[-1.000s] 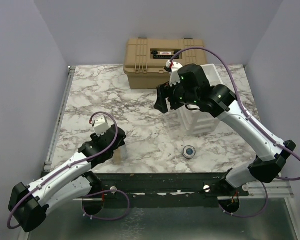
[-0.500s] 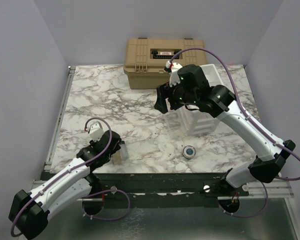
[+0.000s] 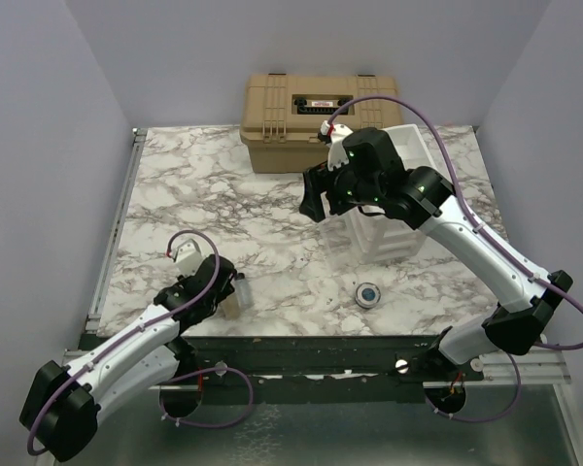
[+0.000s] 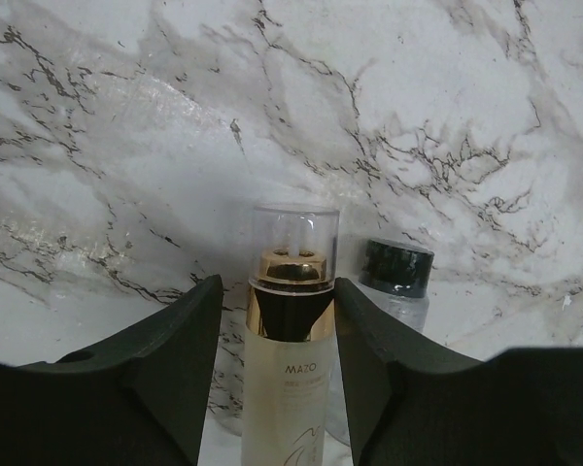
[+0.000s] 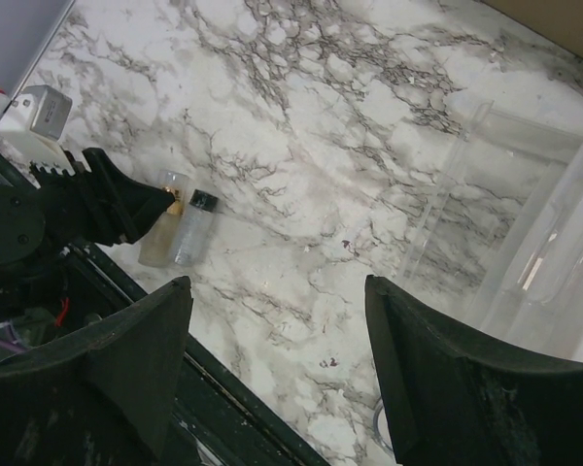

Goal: Organize the makeup
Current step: Pick up the makeup from the corner of the board.

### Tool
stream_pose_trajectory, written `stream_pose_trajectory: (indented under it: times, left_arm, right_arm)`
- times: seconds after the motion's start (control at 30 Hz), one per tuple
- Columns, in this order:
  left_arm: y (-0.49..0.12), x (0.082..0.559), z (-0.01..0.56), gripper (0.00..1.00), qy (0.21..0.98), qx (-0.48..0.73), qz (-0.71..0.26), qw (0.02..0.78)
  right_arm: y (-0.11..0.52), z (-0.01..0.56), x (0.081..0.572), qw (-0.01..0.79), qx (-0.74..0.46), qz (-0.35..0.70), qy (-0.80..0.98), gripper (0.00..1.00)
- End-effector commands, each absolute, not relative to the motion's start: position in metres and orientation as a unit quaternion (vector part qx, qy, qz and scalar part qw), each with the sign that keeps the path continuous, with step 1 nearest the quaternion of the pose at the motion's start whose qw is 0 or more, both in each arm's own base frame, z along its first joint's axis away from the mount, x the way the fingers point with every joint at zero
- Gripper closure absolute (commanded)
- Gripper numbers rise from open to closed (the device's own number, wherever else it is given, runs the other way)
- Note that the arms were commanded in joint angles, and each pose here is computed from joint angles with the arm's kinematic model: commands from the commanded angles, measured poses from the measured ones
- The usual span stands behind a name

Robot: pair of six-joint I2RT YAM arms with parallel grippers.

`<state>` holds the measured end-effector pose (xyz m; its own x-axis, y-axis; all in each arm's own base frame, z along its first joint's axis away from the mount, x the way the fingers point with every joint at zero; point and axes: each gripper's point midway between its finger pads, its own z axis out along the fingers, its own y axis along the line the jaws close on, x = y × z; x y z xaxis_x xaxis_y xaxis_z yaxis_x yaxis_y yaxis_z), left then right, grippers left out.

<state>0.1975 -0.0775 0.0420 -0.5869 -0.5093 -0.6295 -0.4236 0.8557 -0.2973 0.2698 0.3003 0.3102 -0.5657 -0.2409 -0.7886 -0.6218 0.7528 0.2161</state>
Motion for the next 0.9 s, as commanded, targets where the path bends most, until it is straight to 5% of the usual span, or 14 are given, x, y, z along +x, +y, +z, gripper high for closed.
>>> stream_pose_trajectory:
  times: [0.0, 0.43, 0.87]
  left_arm:
    - [-0.079, 0.200, 0.039, 0.49, 0.892, -0.255, -0.059, 0.370]
    - [-0.086, 0.204, 0.023, 0.50, 0.898, -0.248, -0.066, 0.358]
    - [-0.095, 0.230, 0.071, 0.74, 0.875, -0.235, -0.098, 0.411]
  right_arm:
    - [0.303, 0.313, 0.271, 0.400, -0.254, 0.249, 0.845, 0.23]
    - [0.306, 0.299, 0.270, 0.384, -0.256, 0.252, 0.850, 0.22]
    - [0.319, 0.281, 0.257, 0.356, -0.249, 0.297, 0.850, 0.22]
